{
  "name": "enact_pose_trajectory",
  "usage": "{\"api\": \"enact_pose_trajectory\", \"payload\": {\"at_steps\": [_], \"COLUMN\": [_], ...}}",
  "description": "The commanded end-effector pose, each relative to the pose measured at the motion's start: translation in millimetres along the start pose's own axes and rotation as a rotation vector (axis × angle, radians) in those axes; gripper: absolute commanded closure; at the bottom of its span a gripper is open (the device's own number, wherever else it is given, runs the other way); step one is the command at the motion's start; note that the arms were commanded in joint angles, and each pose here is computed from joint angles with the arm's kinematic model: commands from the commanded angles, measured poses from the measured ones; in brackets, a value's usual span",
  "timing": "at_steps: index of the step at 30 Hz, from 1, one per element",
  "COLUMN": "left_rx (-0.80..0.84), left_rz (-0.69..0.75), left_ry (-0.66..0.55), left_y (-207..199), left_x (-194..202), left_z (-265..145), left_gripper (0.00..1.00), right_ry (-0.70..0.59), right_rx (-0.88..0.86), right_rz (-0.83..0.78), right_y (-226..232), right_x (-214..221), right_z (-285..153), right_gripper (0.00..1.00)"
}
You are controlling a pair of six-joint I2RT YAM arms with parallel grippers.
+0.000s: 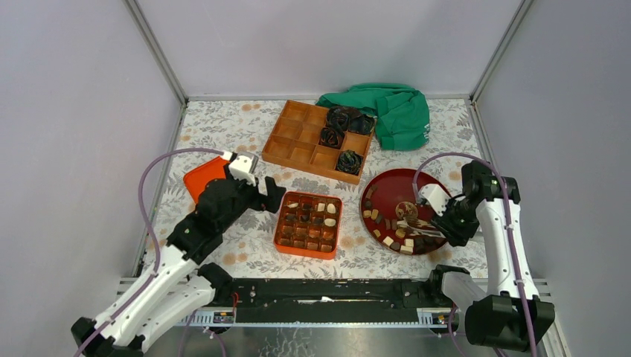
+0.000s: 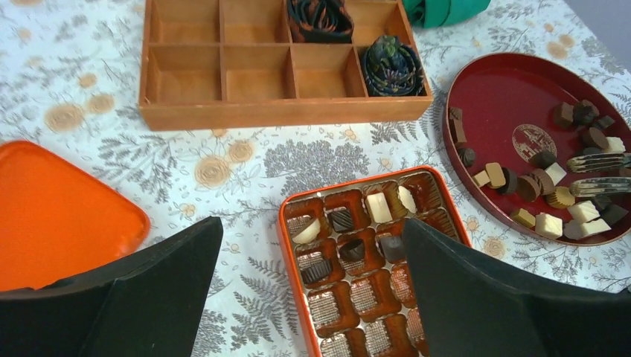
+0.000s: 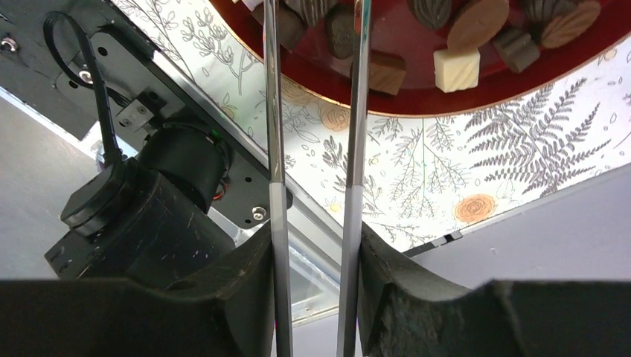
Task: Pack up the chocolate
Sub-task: Pick up the fake chocolate from the plate.
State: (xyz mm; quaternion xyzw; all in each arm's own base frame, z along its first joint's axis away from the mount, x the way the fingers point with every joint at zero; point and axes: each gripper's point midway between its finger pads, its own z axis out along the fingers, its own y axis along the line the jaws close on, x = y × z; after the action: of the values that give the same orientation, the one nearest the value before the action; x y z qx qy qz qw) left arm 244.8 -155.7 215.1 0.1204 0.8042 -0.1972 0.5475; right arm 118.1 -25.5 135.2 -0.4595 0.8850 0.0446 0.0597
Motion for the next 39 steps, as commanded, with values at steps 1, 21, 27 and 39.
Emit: {"api": "enact_pose_trajectory", "payload": {"at_steps": [1, 21, 27, 39], "left_rx": [0.038, 0.063, 0.065, 0.075], "left_rz": [0.132, 0.129, 0.128, 0.127], "left_ry": [-0.113, -0.108, -0.108, -0.090], "left_y": [1.7, -2.3, -2.5, -3.7], "left_x": [-10.8, -7.5, -7.5, -4.1], "left_z": [-11.3, -11.7, -11.7, -8.3], "left_gripper": [0.01, 0.01, 0.01, 0.01], "right_ry": [0.030, 0.025, -0.002, -0.052], "right_rx": [0.029, -0.003, -0.017, -0.059], "right_rz": [-0.023, -0.067, -0.069, -0.101], "right_y": [-7.5, -25.3, -33.8, -40.4], "right_x": [10.2, 8.9, 0.2, -13.6], "right_z": [-14.7, 14.8, 21.3, 25.9], "right_gripper": [0.57, 0.57, 0.55, 0.52]}}
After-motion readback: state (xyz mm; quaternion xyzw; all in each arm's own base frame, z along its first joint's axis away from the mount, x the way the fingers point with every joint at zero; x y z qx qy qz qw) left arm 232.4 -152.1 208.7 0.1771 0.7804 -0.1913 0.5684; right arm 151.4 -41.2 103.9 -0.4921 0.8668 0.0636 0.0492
